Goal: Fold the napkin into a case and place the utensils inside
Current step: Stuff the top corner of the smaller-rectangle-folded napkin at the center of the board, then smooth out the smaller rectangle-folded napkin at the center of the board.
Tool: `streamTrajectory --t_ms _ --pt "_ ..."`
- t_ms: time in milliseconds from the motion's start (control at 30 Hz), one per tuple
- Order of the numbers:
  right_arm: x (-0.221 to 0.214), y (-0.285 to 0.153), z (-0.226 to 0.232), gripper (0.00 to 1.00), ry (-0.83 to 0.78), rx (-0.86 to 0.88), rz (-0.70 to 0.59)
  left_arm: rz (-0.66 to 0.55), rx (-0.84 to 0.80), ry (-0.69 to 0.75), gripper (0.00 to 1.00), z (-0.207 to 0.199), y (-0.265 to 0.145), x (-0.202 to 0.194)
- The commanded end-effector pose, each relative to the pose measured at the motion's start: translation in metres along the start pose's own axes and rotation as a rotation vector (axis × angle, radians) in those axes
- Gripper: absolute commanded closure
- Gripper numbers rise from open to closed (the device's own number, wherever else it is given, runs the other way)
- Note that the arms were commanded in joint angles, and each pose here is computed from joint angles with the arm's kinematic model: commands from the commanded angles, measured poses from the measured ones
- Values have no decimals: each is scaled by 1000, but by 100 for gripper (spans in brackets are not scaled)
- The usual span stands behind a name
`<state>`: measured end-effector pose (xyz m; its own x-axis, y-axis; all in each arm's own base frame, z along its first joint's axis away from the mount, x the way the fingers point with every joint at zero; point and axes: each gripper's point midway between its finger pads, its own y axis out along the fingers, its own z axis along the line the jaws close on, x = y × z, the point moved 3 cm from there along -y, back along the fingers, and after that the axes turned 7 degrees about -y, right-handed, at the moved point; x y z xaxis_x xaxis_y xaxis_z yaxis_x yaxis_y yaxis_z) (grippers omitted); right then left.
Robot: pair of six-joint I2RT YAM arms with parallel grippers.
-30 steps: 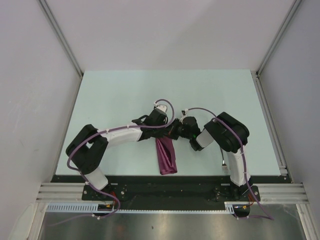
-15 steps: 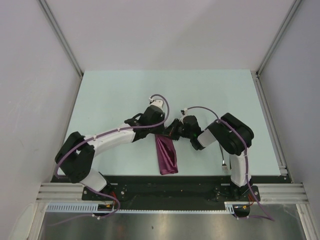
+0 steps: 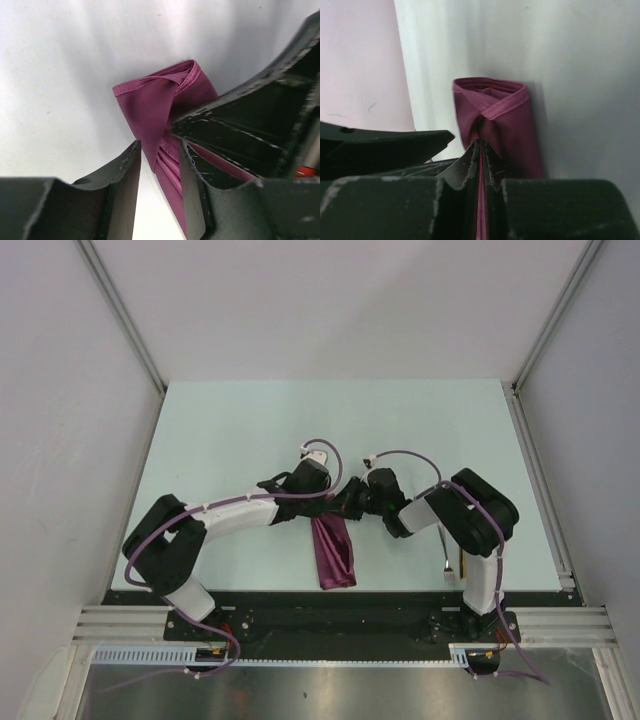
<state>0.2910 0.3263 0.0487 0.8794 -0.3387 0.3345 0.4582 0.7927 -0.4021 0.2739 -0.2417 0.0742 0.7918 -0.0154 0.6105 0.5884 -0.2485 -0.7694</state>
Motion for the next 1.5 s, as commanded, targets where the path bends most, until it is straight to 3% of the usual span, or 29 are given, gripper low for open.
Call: streamTrajectory --t_ms 0,467,600,733,833,1233,1467 --pt "13 -15 15 92 -75 10 -23 -15 34 22 61 5 4 3" --pt "3 -6 11 97 -90 -2 11 -22 68 34 89 6 10 8" --pt "-1 4 9 97 -79 3 30 -24 50 29 89 4 7 8" --pt "-4 11 8 98 -64 19 39 -28 46 19 73 4 2 7" --pt "-4 12 9 98 -67 15 34 -50 54 19 68 5 -2 13" --pt "-4 15 9 98 -65 16 38 -57 44 23 83 -6 11 23" --pt "-2 25 10 99 -56 33 38 -62 23 13 100 -6 5 21"
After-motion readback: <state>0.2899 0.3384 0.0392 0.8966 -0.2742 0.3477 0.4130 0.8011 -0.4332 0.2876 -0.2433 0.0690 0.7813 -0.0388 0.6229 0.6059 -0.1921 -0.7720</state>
